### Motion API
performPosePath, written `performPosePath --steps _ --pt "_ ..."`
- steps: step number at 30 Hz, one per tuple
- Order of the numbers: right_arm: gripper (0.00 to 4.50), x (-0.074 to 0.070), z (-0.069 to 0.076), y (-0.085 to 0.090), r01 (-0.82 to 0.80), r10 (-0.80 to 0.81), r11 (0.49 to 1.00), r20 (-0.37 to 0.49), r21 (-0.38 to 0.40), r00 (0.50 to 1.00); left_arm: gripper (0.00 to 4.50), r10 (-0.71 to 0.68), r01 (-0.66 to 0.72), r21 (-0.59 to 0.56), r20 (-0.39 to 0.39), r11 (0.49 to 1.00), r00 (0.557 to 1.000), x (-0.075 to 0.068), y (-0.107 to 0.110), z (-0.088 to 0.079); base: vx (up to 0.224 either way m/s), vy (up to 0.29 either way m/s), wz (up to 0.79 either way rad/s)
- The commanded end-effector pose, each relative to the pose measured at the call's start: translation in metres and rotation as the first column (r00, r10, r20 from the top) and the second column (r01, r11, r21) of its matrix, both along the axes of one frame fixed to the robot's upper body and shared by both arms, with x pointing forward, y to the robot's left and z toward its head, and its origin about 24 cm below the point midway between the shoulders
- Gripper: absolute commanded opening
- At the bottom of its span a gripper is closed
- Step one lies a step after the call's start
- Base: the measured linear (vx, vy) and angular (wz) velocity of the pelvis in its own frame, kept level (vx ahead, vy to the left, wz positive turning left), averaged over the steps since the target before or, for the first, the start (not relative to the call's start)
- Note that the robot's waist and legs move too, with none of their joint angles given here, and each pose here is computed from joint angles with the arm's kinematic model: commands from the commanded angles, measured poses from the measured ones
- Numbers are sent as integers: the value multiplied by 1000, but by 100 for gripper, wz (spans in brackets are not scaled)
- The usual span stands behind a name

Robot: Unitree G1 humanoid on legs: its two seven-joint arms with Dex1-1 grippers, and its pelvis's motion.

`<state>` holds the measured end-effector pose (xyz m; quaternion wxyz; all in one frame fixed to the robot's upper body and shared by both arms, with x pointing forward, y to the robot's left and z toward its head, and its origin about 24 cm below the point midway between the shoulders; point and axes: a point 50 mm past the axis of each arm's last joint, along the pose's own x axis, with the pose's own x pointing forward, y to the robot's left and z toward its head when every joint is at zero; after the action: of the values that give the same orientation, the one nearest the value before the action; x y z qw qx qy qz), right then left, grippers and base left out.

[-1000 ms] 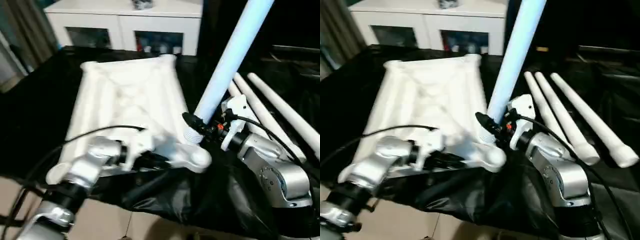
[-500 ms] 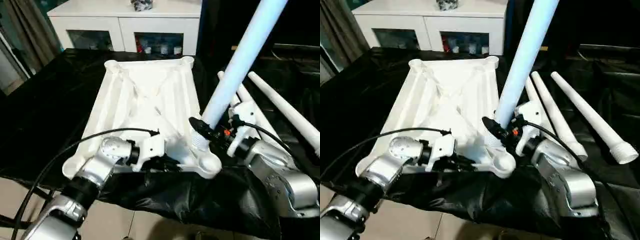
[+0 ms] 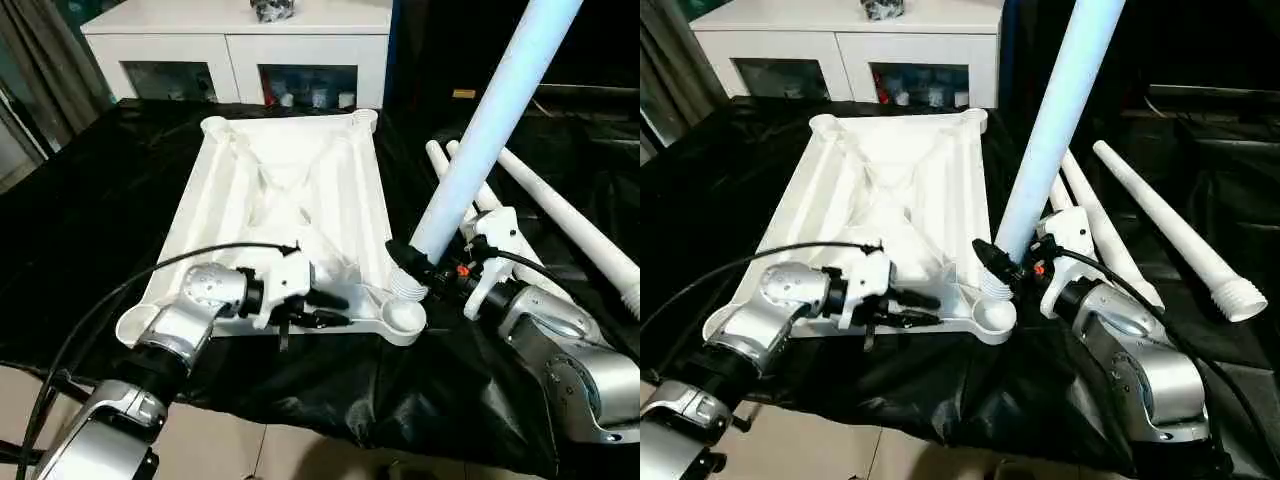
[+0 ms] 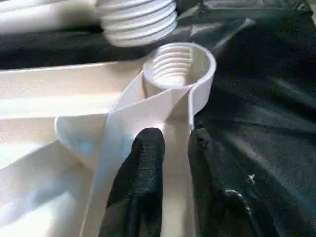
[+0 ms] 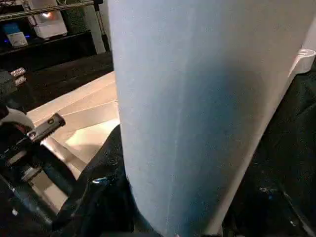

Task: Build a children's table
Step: Insert table leg to table base

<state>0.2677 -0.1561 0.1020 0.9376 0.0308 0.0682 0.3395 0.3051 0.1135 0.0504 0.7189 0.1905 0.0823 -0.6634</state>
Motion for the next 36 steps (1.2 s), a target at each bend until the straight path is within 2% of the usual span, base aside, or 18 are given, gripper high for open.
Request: performPosePath --steps 1,5,9,14,23,30,33,36 --pt "190 -2 6 4 -23 23 1000 20 7 1000 99 3 -3 17 6 1000 1000 3 5 3 0 0 0" --pt "190 -1 7 6 -28 28 1000 22 8 999 99 2 -2 0 -71 1000 997 2 6 0 0 0 0" --pt "190 -2 6 7 -29 29 1000 22 7 999 99 -2 0 -13 -110 1000 994 0 5 -2 0 0 0" --pt "190 -3 5 8 -28 28 1000 20 6 999 99 0 0 -2 -106 1000 994 -1 5 -5 0 0 0" --pt "190 -4 2 11 -40 40 999 15 0 999 99 -9 19 84 -114 996 993 -3 10 -16 0 0 0" --pt "190 -5 1 13 -68 68 998 2 -11 998 99 12 -1 93 -120 996 993 0 13 -15 0 0 0" --pt "190 -6 0 13 -80 80 997 -7 -20 997 63 16 -3 105 -124 994 992 0 15 -16 0 0 0" --pt "190 -6 -4 9 -96 93 994 -42 -58 995 50 40 -23 121 -133 992 990 3 17 -14 0 0 0"
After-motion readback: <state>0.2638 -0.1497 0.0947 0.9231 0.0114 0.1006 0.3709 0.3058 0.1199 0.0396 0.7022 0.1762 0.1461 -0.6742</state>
